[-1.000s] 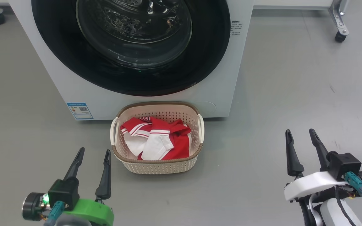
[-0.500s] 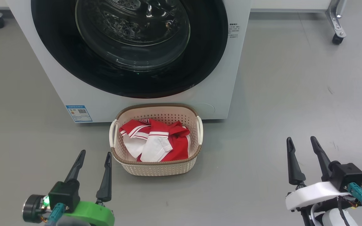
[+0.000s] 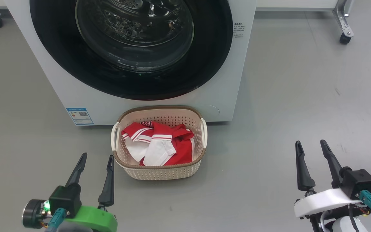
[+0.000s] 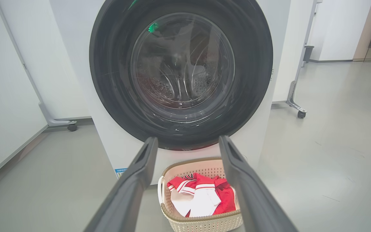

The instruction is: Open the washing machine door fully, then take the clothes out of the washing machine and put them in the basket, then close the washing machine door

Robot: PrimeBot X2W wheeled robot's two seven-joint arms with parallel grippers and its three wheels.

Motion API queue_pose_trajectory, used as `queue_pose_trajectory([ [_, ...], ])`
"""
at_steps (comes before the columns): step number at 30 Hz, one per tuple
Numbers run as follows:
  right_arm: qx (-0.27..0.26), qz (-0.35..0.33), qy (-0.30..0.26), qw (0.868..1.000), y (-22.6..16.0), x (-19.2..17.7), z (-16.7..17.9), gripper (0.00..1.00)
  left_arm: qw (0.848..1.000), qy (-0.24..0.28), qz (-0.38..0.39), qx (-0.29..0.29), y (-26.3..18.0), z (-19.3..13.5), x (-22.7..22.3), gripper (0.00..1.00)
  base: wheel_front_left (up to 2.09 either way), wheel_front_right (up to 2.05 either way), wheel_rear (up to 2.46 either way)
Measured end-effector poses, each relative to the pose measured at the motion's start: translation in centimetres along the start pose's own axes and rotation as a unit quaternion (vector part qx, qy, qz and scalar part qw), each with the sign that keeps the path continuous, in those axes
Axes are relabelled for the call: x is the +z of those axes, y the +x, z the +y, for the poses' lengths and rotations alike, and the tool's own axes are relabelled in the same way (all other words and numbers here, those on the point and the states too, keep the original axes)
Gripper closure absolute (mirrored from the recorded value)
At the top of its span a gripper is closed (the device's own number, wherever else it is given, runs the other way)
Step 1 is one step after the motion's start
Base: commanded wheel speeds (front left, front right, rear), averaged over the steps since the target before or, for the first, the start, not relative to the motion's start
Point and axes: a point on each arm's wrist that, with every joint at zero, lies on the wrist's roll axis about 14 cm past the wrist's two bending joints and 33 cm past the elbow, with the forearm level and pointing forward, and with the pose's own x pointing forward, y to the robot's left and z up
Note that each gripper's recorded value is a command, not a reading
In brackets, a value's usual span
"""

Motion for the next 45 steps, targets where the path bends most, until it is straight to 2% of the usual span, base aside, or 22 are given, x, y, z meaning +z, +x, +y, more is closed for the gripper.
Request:
queue_pose_trajectory([
  [14, -0.005, -0.001, 0.000, 1.000, -0.5, 0.4, -0.1, 0.00, 1.000, 0.000, -0.001, -0.002, 0.0, -0.2, 0.2, 0.00, 0.00, 0.00, 0.00],
  [15, -0.004, 0.000, -0.001, 1.000, -0.5, 0.4, -0.1, 1.00, 1.000, 0.000, -0.001, -0.002, 0.0, -0.2, 0.2, 1.00, 0.00, 0.00, 0.00],
  [22, -0.016, 0.045, 0.009, 0.999, -1.9, -2.5, -0.3, 1.00, 0.999, -0.009, 0.041, 0.004, -1.1, -0.4, -2.5, 1.00, 0.00, 0.00, 0.00],
  [27, -0.019, 0.046, 0.030, 0.998, -2.0, -2.6, -0.3, 1.00, 0.999, -0.027, 0.044, 0.006, -1.2, -0.3, -2.7, 1.00, 0.00, 0.00, 0.00],
  [38, -0.040, 0.057, 0.113, 0.991, -2.0, -2.8, -1.1, 1.00, 0.991, -0.115, 0.054, 0.027, -1.2, 0.4, -2.8, 1.00, 0.00, 0.00, 0.00],
  [45, -0.052, 0.060, 0.150, 0.986, -2.0, -2.9, -1.6, 1.00, 0.986, -0.153, 0.059, 0.039, -1.1, 0.9, -2.9, 1.00, 0.00, 0.00, 0.00],
])
